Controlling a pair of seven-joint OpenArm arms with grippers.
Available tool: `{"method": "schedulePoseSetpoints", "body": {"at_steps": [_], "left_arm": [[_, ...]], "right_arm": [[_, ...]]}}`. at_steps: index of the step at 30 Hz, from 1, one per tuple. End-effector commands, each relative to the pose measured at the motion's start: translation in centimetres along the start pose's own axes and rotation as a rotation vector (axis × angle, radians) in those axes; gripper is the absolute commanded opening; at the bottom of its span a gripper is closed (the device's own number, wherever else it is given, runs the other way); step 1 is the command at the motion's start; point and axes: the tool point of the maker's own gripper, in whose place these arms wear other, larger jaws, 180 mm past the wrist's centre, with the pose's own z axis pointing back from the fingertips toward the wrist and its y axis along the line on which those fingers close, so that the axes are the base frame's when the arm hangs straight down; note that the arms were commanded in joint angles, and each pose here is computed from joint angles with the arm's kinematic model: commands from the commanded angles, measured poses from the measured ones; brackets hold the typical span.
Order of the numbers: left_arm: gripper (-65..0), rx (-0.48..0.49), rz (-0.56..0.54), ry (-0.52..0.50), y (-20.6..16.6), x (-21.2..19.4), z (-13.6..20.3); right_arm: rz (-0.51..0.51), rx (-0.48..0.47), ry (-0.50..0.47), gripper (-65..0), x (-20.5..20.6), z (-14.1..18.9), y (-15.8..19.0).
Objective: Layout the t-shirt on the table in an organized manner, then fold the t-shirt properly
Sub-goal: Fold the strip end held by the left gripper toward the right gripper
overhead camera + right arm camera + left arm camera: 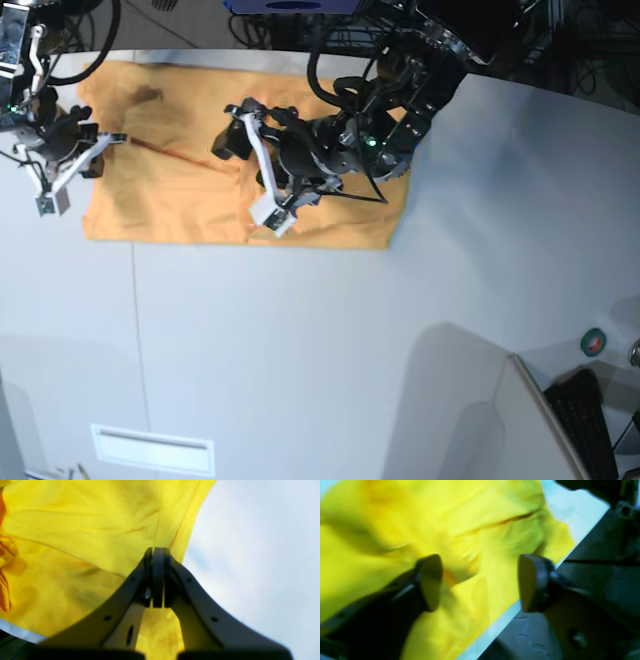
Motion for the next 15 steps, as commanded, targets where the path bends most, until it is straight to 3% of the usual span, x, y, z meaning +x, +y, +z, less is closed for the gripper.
{"method": "schedulePoseSetpoints", "body": {"at_steps": [1, 4, 6, 10, 15], "left_arm": [[-27.8, -0.01, -0.028, -0.053, -0.4, 1.6, 0.8], [-46.2, 0.022, -0.028, -0.064, 0.9, 1.4, 2.1], [-64.5, 0.059, 0.009, -0.077, 2.4, 1.4, 2.6], [-65.0, 0.116, 0.08, -0.08, 5.4, 1.4, 2.5], [-65.0, 0.102, 0.093, -0.109, 5.6, 4.6, 0.6]], "right_arm": [[0.011, -0.004, -0.048, -65.0, 1.5, 0.5, -0.4], [0.011, -0.004, -0.048, -65.0, 1.5, 0.5, -0.4], [0.011, -0.004, -0.048, -65.0, 1.5, 0.5, -0.4], [0.014, 0.004, -0.054, -65.0, 1.8, 0.4, -0.1], [0.016, 0.006, -0.066, -65.0, 2.5, 0.3, 0.0]]}}
